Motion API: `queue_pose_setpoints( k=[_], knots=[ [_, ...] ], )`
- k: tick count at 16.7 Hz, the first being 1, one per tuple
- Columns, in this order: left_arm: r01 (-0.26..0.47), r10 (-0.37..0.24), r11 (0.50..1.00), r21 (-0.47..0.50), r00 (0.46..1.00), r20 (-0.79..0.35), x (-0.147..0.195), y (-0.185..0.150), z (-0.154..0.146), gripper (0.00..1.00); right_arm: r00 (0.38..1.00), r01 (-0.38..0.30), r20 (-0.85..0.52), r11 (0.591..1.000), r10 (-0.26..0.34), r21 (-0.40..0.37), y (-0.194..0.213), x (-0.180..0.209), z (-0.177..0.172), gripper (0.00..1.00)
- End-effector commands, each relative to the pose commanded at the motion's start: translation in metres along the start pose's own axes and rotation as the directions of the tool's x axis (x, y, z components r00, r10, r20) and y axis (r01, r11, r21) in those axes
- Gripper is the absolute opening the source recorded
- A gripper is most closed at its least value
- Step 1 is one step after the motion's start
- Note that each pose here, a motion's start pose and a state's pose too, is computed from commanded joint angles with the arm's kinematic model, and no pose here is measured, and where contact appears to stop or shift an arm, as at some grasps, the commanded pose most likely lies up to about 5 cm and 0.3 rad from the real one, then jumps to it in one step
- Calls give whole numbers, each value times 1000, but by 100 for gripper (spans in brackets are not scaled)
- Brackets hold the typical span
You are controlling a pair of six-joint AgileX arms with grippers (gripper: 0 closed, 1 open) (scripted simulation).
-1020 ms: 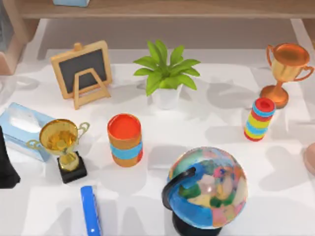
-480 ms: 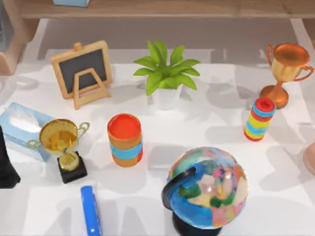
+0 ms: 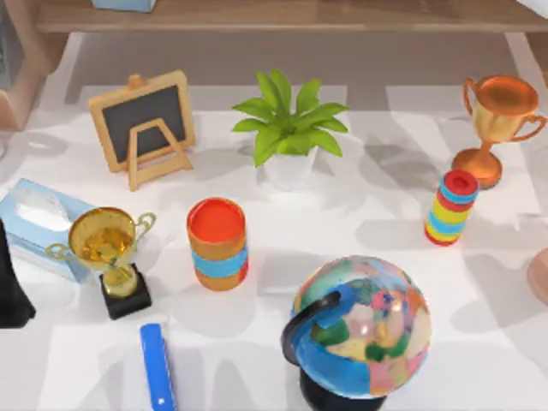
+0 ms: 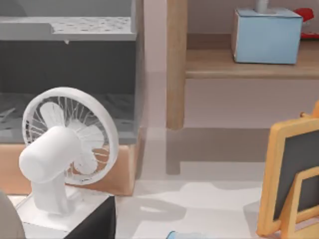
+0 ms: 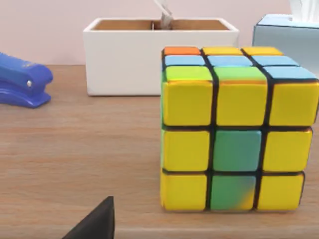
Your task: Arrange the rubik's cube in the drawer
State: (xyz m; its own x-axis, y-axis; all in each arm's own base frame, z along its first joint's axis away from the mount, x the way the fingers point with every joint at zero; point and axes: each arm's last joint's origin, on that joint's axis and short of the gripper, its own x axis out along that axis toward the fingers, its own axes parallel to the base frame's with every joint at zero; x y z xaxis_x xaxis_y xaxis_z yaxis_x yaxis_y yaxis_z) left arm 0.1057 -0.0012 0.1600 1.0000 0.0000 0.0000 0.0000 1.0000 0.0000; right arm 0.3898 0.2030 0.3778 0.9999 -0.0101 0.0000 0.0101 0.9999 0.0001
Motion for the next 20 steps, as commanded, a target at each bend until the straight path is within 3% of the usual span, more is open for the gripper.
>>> queue_pose_setpoints(
  k=[8,20],
  knots=[
    [0,0,1000,0,1000,0,0,0,0,100,1000,0,-1,1000,0,0,-2,5,3,100],
    [0,0,1000,0,1000,0,0,0,0,100,1000,0,0,1000,0,0,0,60,0,100]
  ],
)
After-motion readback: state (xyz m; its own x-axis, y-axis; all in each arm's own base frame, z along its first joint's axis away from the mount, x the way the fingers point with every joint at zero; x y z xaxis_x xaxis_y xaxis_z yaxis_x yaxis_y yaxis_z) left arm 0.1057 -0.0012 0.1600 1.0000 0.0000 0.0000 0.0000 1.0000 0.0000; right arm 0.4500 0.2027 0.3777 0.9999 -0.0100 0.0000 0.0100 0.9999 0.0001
